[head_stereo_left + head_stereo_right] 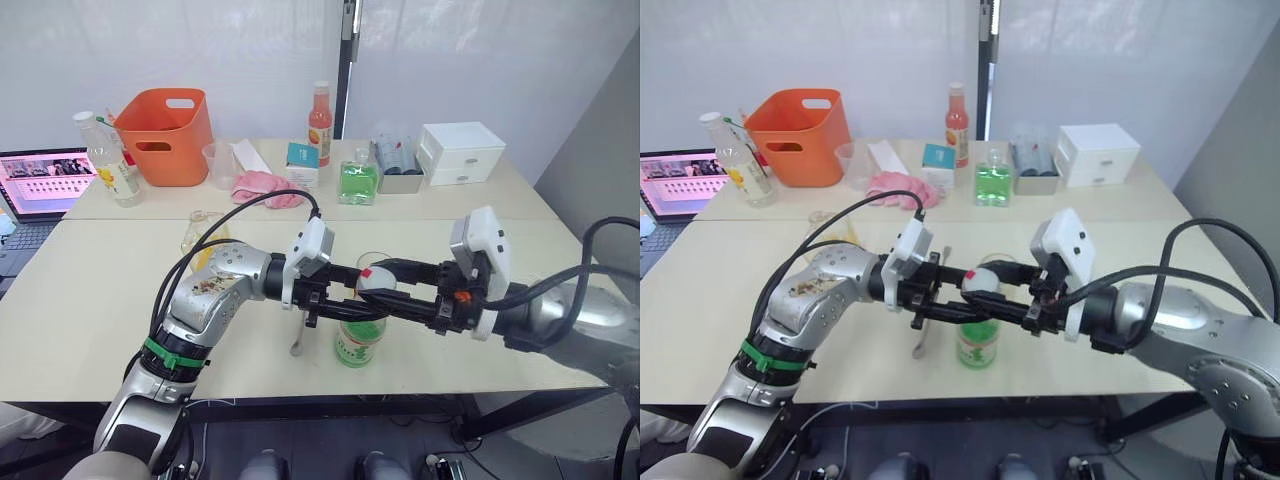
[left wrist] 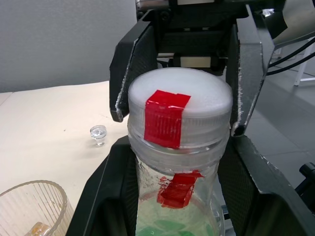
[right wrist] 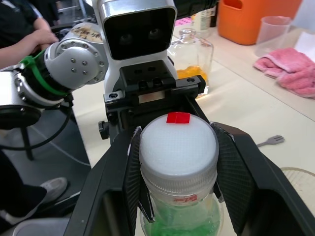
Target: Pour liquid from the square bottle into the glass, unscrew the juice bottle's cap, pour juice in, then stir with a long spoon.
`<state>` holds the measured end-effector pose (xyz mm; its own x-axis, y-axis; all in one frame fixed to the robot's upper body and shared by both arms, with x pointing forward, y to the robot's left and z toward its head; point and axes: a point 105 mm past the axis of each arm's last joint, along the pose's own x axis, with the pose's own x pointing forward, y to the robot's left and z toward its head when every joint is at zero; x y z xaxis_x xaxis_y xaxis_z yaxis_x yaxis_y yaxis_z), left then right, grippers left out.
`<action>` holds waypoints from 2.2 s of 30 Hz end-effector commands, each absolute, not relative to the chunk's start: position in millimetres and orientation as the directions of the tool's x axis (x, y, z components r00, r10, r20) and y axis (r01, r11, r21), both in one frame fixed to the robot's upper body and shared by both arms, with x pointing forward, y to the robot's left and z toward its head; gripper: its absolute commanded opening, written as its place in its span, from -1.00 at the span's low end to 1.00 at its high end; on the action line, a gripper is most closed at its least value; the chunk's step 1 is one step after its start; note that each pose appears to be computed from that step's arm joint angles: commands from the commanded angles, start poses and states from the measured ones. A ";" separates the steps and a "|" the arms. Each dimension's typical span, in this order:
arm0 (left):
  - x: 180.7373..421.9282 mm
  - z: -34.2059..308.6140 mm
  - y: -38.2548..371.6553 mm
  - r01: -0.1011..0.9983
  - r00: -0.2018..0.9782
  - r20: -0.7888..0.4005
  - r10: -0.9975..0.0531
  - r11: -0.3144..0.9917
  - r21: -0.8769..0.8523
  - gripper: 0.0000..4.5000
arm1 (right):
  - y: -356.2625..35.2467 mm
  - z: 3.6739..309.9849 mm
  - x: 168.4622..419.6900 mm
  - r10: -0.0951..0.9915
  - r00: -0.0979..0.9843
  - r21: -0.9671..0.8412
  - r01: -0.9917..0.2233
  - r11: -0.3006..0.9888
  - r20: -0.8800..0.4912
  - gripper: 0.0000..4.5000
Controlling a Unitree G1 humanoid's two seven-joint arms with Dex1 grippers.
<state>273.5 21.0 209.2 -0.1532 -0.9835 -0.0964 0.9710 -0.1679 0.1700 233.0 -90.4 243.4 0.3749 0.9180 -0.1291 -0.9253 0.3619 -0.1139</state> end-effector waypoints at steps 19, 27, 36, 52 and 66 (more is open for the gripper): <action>272.2 192.0 27.1 0.983 -0.126 -0.161 -0.979 -0.145 0.114 -0.24 | -101.5 250.6 272.0 0.946 -0.122 -0.146 -0.974 -0.173 -0.301 -0.26; 272.0 190.5 27.2 0.983 -0.129 -0.161 -0.979 -0.147 0.110 -0.24 | -96.5 251.6 276.5 0.935 -0.164 -0.133 -0.968 -0.215 -0.315 -0.26; 271.0 187.2 25.6 0.981 -0.143 -0.162 -0.976 -0.161 0.104 -0.24 | -89.2 248.0 283.8 0.903 -0.244 -0.074 -0.955 -0.287 -0.353 -0.26; 271.7 186.9 26.1 0.982 -0.142 -0.161 -0.977 -0.160 0.102 -0.24 | -86.8 283.5 275.4 0.934 -0.257 -0.148 -0.943 -0.299 -0.247 -0.26; 271.9 188.1 24.6 0.981 -0.146 -0.162 -0.976 -0.164 0.101 -0.24 | -88.9 310.3 261.9 0.942 -0.263 -0.224 -0.925 -0.308 -0.207 -0.26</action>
<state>272.7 25.9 207.4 -0.1343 -0.9864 -0.0950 0.9746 -0.1488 0.1674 268.1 -85.9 299.9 -0.2627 0.9416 -0.2107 -0.9378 -0.3006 -0.1738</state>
